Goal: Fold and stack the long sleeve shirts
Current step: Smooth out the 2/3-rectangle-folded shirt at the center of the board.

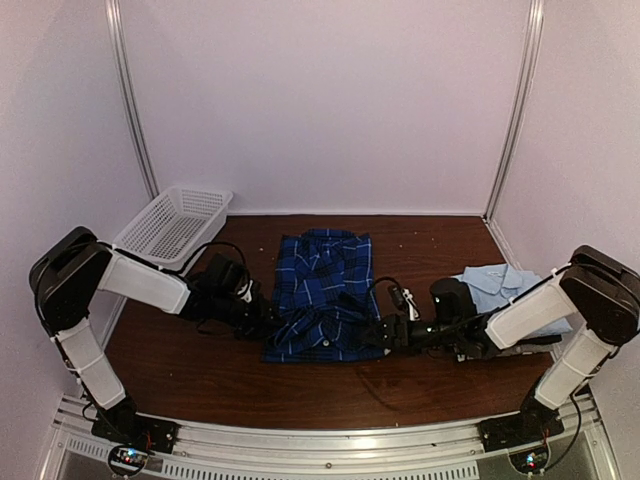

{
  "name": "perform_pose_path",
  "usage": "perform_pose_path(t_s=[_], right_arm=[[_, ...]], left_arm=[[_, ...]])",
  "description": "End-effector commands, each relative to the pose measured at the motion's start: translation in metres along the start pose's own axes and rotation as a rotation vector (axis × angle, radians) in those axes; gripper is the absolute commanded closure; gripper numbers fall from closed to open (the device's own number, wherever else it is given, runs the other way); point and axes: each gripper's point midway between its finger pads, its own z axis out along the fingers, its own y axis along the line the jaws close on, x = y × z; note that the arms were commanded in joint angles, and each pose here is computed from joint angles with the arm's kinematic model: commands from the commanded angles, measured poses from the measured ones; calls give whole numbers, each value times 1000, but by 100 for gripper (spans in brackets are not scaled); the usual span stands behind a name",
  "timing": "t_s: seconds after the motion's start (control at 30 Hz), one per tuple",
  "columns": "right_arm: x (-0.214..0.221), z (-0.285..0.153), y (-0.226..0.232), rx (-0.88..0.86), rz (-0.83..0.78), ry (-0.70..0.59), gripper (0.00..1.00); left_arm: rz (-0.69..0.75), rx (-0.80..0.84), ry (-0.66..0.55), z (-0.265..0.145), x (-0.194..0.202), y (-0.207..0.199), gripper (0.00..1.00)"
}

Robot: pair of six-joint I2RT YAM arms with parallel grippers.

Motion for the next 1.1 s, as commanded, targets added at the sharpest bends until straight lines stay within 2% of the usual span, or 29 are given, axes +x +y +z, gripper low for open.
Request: perform_pose_path(t_s=[0.0,0.23,0.43,0.6,0.7,0.9,1.07], right_arm=[[22,-7,11,-63,-27,91,19],[45,-16,-13,29,-9,156,18],[41,-17,-26,119,4,142,18],[32,-28,-32,210,-21,102,17],[16,-38,-26,267,-64,56,17],[-19,-60,-8,361,-157,-50,17],[-33,-61,8,360,-216,-69,23]], left_arm=[[11,14,4,5,1,-4,68],[4,9,4,6,1,-1,68],[7,0,-5,5,0,0,68],[69,-18,-36,-3,-9,-12,65],[102,-24,-56,-9,-14,-19,61],[148,-51,-71,-20,-17,-23,40],[236,-97,-95,-32,-22,-27,32]])
